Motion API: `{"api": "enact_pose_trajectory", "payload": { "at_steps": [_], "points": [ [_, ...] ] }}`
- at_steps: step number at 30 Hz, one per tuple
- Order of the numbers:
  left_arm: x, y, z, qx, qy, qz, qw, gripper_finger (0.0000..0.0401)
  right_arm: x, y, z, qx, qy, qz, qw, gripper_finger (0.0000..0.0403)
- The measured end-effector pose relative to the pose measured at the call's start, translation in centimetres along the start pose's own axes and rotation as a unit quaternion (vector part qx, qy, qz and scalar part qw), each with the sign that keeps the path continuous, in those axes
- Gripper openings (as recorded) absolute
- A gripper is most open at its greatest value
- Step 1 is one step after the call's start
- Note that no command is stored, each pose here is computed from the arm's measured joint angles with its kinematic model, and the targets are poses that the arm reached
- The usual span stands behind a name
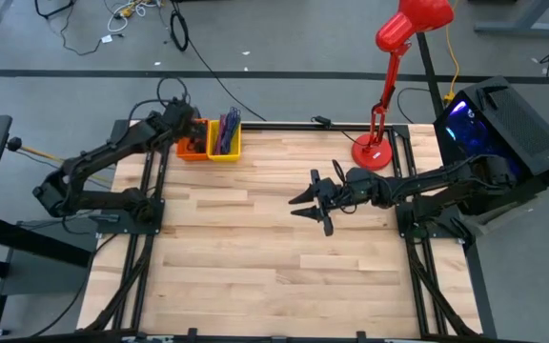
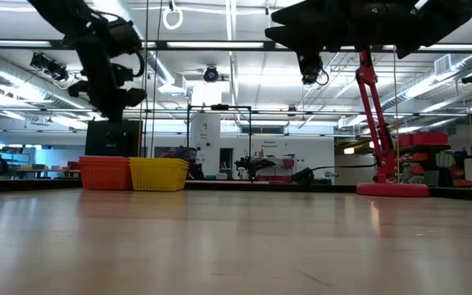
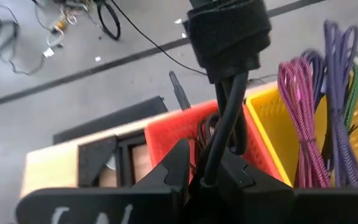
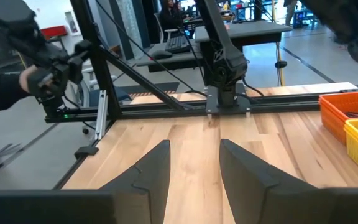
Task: Pick & Place USB Port
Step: Put the black USB cable into the orange bin
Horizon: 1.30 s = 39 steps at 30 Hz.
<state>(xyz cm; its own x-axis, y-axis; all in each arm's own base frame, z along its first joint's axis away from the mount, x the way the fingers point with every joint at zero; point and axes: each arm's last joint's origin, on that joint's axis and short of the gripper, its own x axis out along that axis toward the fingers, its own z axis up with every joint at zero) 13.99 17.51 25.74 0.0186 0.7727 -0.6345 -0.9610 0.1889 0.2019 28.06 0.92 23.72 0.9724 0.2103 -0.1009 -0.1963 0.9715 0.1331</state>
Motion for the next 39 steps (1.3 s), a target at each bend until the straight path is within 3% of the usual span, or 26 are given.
{"api": "enact_pose_trajectory", "payload": {
  "at_steps": [18,24,39],
  "points": [
    [4.7,0.1,-6.7,-0.084,-0.023,-0.034,0.996,0.0043,0.0,0.1,0.0,-0.001,0.0,0.001,1.0,0.0141],
    [5.1,-0.1,-7.4,-0.117,-0.053,-0.06,0.99,0.0043,0.0,0.1,0.0,-0.001,0.0,0.001,1.0,0.0141],
    [5.1,0.0,-7.5,-0.148,-0.05,-0.05,0.987,0.005,0.0,0.1,0.0,0.0,0.0,0.002,1.0,0.0141]
  ]
}}
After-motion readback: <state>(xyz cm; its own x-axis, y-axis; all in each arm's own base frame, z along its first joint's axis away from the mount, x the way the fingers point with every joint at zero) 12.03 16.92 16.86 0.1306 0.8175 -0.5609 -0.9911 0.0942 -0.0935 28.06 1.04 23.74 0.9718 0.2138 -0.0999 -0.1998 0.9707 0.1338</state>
